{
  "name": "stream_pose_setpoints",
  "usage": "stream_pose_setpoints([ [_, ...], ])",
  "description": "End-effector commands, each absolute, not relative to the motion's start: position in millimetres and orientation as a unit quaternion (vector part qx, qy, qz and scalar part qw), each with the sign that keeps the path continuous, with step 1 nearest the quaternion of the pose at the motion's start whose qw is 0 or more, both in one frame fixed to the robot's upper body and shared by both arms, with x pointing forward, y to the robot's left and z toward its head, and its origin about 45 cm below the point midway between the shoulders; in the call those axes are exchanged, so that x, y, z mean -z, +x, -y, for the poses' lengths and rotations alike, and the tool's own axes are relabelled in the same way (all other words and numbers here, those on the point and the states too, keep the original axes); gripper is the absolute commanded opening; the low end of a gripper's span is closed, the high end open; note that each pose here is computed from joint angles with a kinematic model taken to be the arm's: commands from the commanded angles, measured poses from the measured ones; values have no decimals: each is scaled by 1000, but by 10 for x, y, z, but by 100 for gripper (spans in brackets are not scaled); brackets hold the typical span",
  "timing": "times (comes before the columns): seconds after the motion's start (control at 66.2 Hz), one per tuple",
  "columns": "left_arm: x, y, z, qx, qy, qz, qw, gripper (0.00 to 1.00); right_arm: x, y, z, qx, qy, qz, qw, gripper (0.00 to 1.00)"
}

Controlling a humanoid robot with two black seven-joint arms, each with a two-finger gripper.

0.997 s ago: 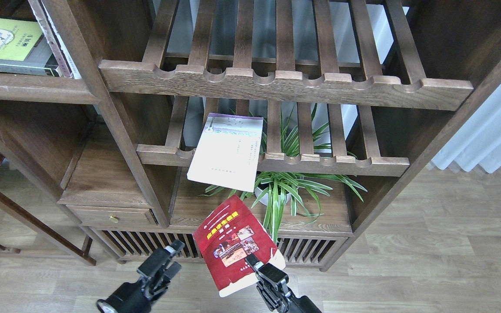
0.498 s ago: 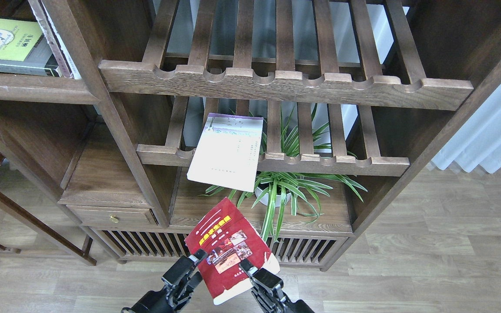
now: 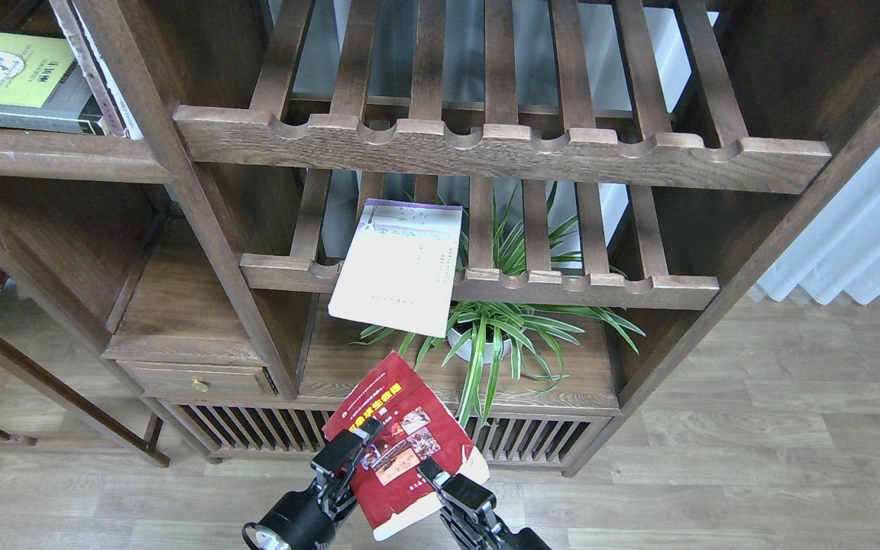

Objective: Organize books on shelf
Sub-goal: 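Bring the red book toward the left gripper and grasp it, then carry the red book with the left gripper toward the side shelf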

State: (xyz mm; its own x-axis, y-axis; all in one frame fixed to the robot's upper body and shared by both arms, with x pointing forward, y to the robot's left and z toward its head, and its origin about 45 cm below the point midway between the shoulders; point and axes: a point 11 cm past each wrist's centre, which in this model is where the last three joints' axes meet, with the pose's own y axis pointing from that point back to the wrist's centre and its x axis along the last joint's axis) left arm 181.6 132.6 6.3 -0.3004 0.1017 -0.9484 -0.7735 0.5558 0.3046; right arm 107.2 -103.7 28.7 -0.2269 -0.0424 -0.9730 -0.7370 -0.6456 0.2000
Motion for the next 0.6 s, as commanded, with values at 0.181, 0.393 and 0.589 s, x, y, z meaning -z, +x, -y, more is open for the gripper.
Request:
stream_pose_setpoints([
  [0.181, -72, 1783, -1292, -393, -225, -700, 552, 6, -268, 1063, 1052, -705, -569, -345, 245, 7],
  [0.393, -28, 1746, -1517, -398, -195, -697, 564, 6, -235, 1084, 1104, -703, -566, -354, 247, 8],
  [0.589, -22, 1782, -1678, -412, -194, -687, 566, 6, -229, 1099, 1113, -702, -567, -355, 246, 50],
])
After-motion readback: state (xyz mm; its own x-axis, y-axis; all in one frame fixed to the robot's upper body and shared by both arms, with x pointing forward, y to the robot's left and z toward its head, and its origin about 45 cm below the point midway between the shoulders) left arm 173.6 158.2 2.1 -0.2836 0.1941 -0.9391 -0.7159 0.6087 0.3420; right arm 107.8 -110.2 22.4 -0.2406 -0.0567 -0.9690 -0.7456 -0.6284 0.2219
